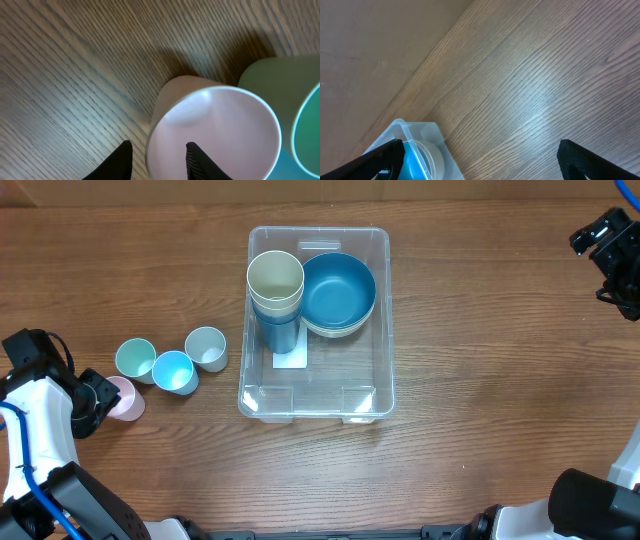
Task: Pack container
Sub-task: 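Move the left gripper to the pink cup and grasp it, then carry the pink cup into the bin front and set it down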
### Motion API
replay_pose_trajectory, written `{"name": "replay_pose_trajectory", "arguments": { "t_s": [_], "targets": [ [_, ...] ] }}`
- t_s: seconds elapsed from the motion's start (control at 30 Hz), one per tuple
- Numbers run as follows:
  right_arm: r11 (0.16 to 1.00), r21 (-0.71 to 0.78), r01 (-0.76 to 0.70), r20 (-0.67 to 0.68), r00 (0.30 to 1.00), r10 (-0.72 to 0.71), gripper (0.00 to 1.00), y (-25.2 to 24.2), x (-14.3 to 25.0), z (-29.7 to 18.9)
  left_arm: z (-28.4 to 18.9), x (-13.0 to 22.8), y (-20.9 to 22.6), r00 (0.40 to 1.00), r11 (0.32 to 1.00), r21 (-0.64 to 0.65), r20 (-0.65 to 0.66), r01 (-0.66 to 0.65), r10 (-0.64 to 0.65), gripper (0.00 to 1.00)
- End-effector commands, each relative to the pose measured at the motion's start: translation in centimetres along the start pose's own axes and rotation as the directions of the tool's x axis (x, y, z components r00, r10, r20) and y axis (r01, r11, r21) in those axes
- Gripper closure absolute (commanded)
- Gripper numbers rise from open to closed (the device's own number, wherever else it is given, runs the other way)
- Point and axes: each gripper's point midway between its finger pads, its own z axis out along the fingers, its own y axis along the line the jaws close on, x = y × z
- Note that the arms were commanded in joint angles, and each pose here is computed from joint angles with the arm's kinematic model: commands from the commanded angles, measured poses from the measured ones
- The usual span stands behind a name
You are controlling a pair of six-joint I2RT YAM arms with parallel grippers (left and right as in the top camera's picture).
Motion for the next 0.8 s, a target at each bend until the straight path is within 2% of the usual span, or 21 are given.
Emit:
{"name": "replay_pose_trajectory", "arguments": {
  "t_s": [0.0, 0.13, 0.17, 0.27, 0.37, 0.53, 0.63, 0.73, 0.77],
  "targets": [
    [1.000, -0.013, 0.004, 0.013, 1.000, -0.004, 0.00, 0.4, -0.2, -0.4, 1.2, 0.0, 0.8, 1.000, 0.999, -0.039, -0.020, 0.002, -0.003, 0.68],
    [1.000, -0.013, 0.004, 0.013, 1.000, -0.004, 0.00, 0.4, -0.2, -0.4, 2.0, 0.1, 0.9, 0.999, 0.999, -0.051, -0.038, 0.000, -0.002, 0.72],
    [1.000, -0.014, 0.004, 0.013, 1.000, -0.004, 0.00, 0.4, -0.2, -0.4, 2.2, 0.1, 0.9, 0.999, 0.999, -0.052, -0.042, 0.000, -0.002, 0.75],
    [1.000, -0.013, 0.004, 0.013, 1.000, -0.004, 0.00, 0.4, -0.2, -0.4, 2.0, -0.2, 0.7, 0.999, 0.999, -0.046, -0.032, 0.001, -0.003, 0.93],
    [1.000, -0.013, 0.004, 0.013, 1.000, -0.004, 0.00, 0.4, -0.2, -0.4, 0.7, -0.6, 0.5, 1.000, 0.999, -0.040, -0.018, 0.002, -0.002, 0.96],
    [1.000, -0.013, 0.004, 0.013, 1.000, -0.004, 0.00, 0.4, -0.2, -0.4, -6.1, -2.6, -0.5, 0.998, 1.000, 0.013, 0.056, 0.004, -0.005, 0.96],
    [1.000, -0.013, 0.004, 0.013, 1.000, -0.004, 0.00, 0.4, -0.2, -0.4, -12.4, -2.8, -1.7, 0.993, 0.996, 0.091, 0.116, -0.017, 0.007, 0.96],
    [1.000, -0.013, 0.004, 0.013, 1.000, -0.004, 0.00, 0.4, -0.2, -0.4, -17.4, -1.4, -5.2, 0.978, 0.959, 0.236, 0.171, -0.159, 0.120, 0.96],
    [1.000, -0.013, 0.004, 0.013, 1.000, -0.004, 0.00, 0.4, -0.2, -0.4, -19.1, -0.3, -7.1, 0.963, 0.925, 0.296, 0.196, -0.237, 0.184, 0.96]
  ]
}}
